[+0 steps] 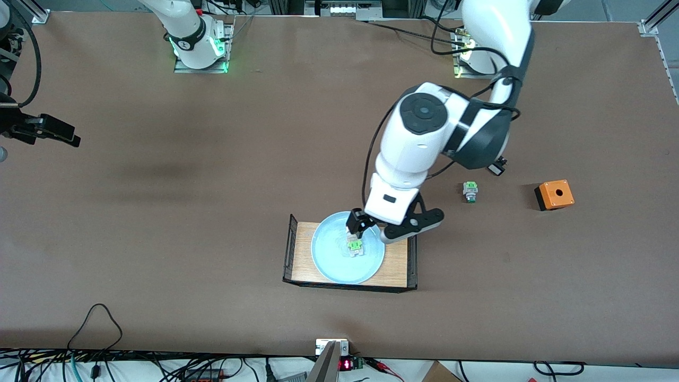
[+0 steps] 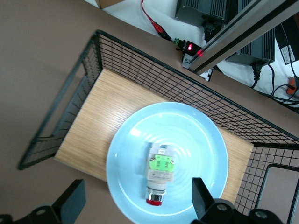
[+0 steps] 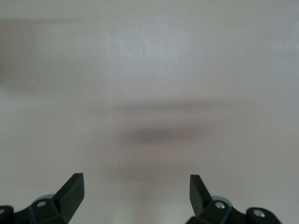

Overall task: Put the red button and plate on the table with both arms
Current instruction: 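Reach the left gripper down to the green-and-white button on the plate, then close the left gripper on the button and lift it off the plate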

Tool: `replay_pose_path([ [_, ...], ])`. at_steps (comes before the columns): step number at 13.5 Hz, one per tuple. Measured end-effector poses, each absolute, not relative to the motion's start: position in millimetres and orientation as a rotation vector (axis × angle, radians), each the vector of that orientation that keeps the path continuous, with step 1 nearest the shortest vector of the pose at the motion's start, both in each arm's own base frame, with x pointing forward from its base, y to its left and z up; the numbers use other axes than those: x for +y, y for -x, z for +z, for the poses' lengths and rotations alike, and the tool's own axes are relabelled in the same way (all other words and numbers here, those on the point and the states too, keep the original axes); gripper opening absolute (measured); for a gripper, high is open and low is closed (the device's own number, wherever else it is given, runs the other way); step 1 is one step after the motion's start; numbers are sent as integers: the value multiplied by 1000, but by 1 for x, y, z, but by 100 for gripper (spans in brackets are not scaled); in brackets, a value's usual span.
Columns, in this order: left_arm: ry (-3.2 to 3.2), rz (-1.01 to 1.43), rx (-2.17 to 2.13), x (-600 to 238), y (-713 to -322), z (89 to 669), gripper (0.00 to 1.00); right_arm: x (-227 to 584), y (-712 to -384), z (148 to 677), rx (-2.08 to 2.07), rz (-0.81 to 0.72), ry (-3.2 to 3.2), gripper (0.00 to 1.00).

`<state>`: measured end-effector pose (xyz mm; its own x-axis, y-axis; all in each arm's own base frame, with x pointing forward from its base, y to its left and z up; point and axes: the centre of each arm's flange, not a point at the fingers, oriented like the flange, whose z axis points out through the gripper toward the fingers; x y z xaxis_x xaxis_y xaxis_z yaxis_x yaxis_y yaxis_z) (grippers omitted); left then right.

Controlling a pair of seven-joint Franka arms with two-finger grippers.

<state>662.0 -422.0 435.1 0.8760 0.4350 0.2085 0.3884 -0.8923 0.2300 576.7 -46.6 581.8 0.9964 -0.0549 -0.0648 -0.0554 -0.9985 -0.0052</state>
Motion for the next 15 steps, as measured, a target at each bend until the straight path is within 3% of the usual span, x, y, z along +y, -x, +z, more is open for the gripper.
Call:
replay_pose_path([
  [15, -2907, 531, 674, -475, -654, 337, 100, -47, -577, 582, 87, 102, 3132, 100],
])
